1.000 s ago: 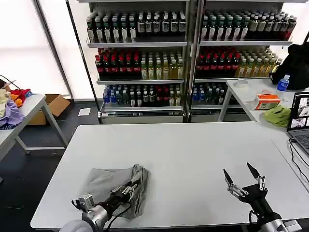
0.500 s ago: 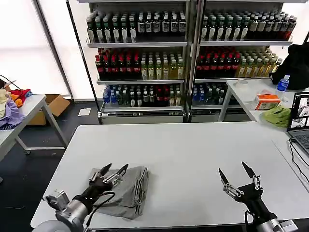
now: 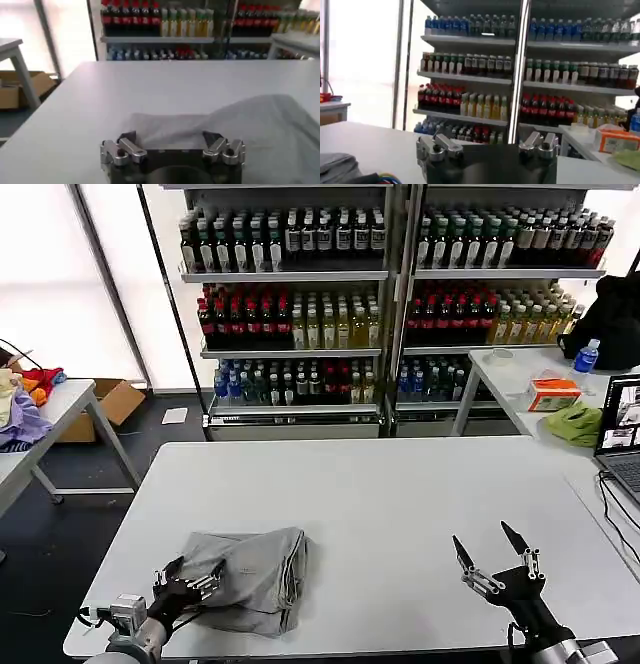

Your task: Fold and organize the clothes.

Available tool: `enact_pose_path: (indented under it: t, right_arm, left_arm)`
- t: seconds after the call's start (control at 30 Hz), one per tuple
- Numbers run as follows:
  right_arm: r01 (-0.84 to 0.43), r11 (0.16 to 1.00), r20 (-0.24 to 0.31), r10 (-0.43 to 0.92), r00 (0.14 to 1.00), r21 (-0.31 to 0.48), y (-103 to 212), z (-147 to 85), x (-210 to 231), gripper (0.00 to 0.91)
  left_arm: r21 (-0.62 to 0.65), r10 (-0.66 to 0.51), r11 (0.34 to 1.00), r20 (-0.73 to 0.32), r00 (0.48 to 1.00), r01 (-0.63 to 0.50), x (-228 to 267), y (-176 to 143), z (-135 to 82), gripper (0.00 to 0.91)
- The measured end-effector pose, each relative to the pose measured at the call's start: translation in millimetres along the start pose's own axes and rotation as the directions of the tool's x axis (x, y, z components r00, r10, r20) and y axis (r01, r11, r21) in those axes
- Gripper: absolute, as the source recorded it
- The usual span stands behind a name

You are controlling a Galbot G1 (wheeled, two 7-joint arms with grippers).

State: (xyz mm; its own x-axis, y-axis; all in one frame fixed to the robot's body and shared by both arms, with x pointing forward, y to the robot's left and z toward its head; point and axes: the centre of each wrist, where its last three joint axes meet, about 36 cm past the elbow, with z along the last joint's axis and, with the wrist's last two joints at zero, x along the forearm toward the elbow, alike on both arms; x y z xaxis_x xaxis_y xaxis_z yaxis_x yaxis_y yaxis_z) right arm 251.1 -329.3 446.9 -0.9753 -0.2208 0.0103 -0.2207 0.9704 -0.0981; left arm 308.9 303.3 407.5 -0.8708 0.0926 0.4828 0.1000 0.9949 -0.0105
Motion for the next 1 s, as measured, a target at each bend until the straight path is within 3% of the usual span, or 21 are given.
enact_pose_path:
  t: [0.3, 0.33, 0.37, 0.43, 0.47, 0.53, 1.0]
  right_arm:
    - [0.009, 1.000, 0.004, -0.008, 1.000, -0.010, 5, 1, -2, 0.907]
    - [0.010, 1.000, 0.005, -0.010, 1.000, -0.011, 5, 1, -2, 0.907]
    - [0.011, 1.000, 0.005, -0.011, 1.000, -0.012, 6, 1, -2, 0.907]
    - [0.013, 1.000, 0.006, -0.013, 1.000, -0.011, 6, 0, -2, 0.907]
    - [0.014, 1.000, 0.006, -0.014, 1.000, -0.011, 6, 0, -2, 0.907]
    - [0.014, 1.000, 0.006, -0.014, 1.000, -0.009, 6, -1, -1, 0.907]
    - [0.020, 1.000, 0.009, -0.020, 1.000, -0.014, 7, -2, -1, 0.907]
  left_arm:
    - [-0.069, -0.072, 0.995, -0.033, 0.997, 0.070, -3, 20, 15, 0.907]
    - [-0.073, -0.075, 0.995, -0.036, 0.997, 0.072, -4, 20, 17, 0.846]
    - [-0.075, -0.076, 0.994, -0.039, 0.996, 0.073, -4, 21, 18, 0.665]
    - [-0.077, -0.076, 0.994, -0.041, 0.996, 0.072, -6, 20, 20, 0.403]
    - [-0.077, -0.074, 0.995, -0.042, 0.996, 0.071, -7, 20, 21, 0.202]
    - [-0.074, -0.068, 0.995, -0.042, 0.997, 0.065, -9, 19, 22, 0.020]
    - [-0.009, -0.030, 1.000, -0.070, 0.997, 0.029, -11, 29, 20, 0.010]
